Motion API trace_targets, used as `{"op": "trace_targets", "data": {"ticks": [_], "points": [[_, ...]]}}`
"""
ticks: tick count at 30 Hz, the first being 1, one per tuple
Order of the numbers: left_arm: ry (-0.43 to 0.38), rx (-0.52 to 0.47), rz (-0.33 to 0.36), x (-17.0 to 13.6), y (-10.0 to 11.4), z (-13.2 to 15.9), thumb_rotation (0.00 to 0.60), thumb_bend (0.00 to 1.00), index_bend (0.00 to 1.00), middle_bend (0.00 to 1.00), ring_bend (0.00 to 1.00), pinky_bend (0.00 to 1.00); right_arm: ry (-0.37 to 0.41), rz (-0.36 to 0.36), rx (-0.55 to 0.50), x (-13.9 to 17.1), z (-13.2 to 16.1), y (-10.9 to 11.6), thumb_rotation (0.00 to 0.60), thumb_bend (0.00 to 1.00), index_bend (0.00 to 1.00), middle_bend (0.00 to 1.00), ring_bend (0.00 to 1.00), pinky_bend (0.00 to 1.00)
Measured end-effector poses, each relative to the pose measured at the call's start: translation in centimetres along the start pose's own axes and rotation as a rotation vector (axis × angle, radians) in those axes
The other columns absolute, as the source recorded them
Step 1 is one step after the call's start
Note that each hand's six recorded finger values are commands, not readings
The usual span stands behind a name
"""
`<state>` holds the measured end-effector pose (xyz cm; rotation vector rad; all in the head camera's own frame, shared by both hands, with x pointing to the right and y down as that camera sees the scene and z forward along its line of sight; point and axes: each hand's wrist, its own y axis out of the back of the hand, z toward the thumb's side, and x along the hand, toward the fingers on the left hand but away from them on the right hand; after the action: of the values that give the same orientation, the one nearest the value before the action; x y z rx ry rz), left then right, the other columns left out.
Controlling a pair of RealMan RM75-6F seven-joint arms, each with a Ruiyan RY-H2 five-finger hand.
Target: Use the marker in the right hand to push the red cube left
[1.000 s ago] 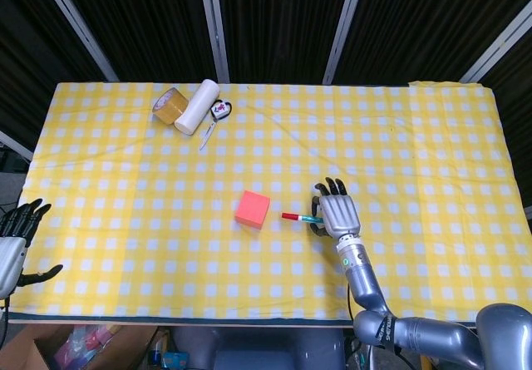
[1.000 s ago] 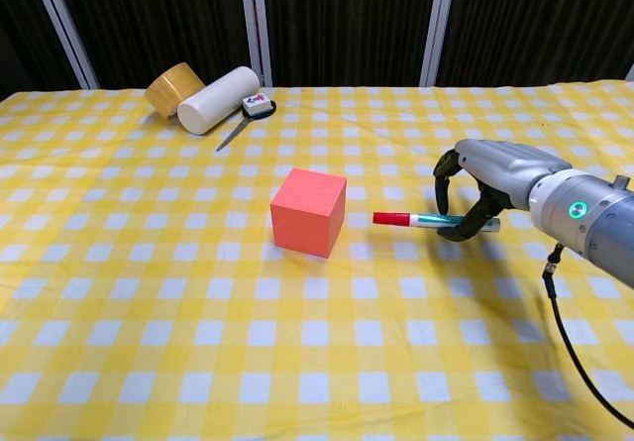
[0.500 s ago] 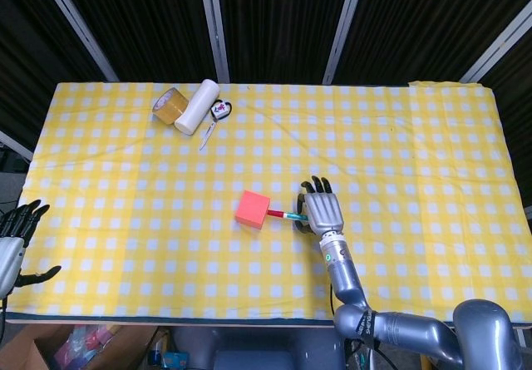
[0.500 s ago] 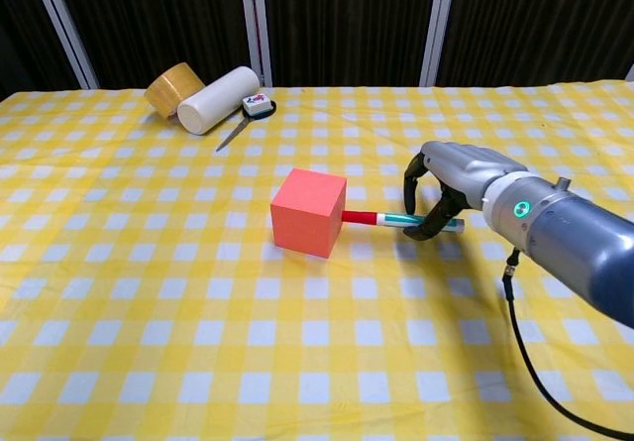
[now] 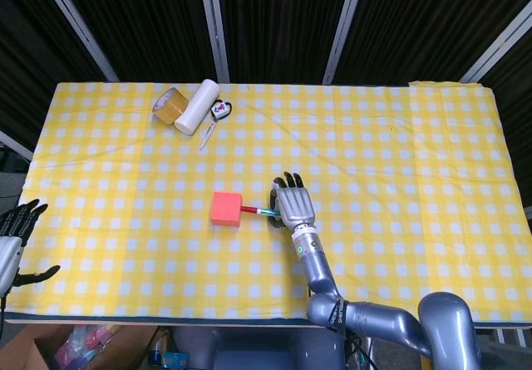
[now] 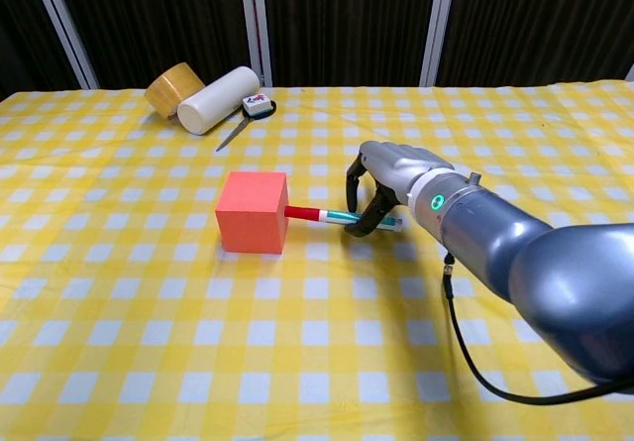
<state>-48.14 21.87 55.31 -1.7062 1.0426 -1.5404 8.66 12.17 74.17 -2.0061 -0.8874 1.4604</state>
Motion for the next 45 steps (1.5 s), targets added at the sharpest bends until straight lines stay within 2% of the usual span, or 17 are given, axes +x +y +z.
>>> {"op": "trace_targets", "data": {"ticks": [15,21,27,33,40,45], "points": [[0.004,0.022,-0.005,-0.2,-0.2,-0.1,0.6,0.0,0.0,0.0,0.0,0.0,0.064,0.034,0.002,-0.3,4.3,-1.9,0.6,0.37,0.6,0.21,0.0,0.0],[0.014,0.022,-0.003,-0.3,-0.2,-0.2,0.6,0.0,0.0,0.0,0.0,0.0,0.065,0.018,0.023,-0.3,4.1,-1.5,0.6,0.37,0.6,0.21,0.0,0.0],[0.02,0.019,-0.004,-0.4,-0.2,-0.4,0.6,0.0,0.0,0.0,0.0,0.0,0.036,-0.016,0.051,0.0,1.7,0.1,0.6,0.37,0.6,0.21,0.0,0.0],[0.025,0.023,-0.004,-0.5,-0.2,-0.4,0.6,0.0,0.0,0.0,0.0,0.0,0.006,-0.055,0.087,0.9,-2.0,2.8,0.6,0.37,0.6,0.21,0.0,0.0],[0.018,0.035,0.006,-0.7,-0.2,-0.1,0.6,0.0,0.0,0.0,0.0,0.0,-0.049,-0.06,0.163,2.7,-8.8,5.9,0.6,0.37,0.6,0.21,0.0,0.0],[0.016,0.044,0.008,-0.7,-0.4,0.1,0.6,0.0,0.0,0.0,0.0,0.0,-0.088,-0.037,0.157,3.9,-12.9,6.4,0.6,0.37,0.6,0.21,0.0,0.0]]}}
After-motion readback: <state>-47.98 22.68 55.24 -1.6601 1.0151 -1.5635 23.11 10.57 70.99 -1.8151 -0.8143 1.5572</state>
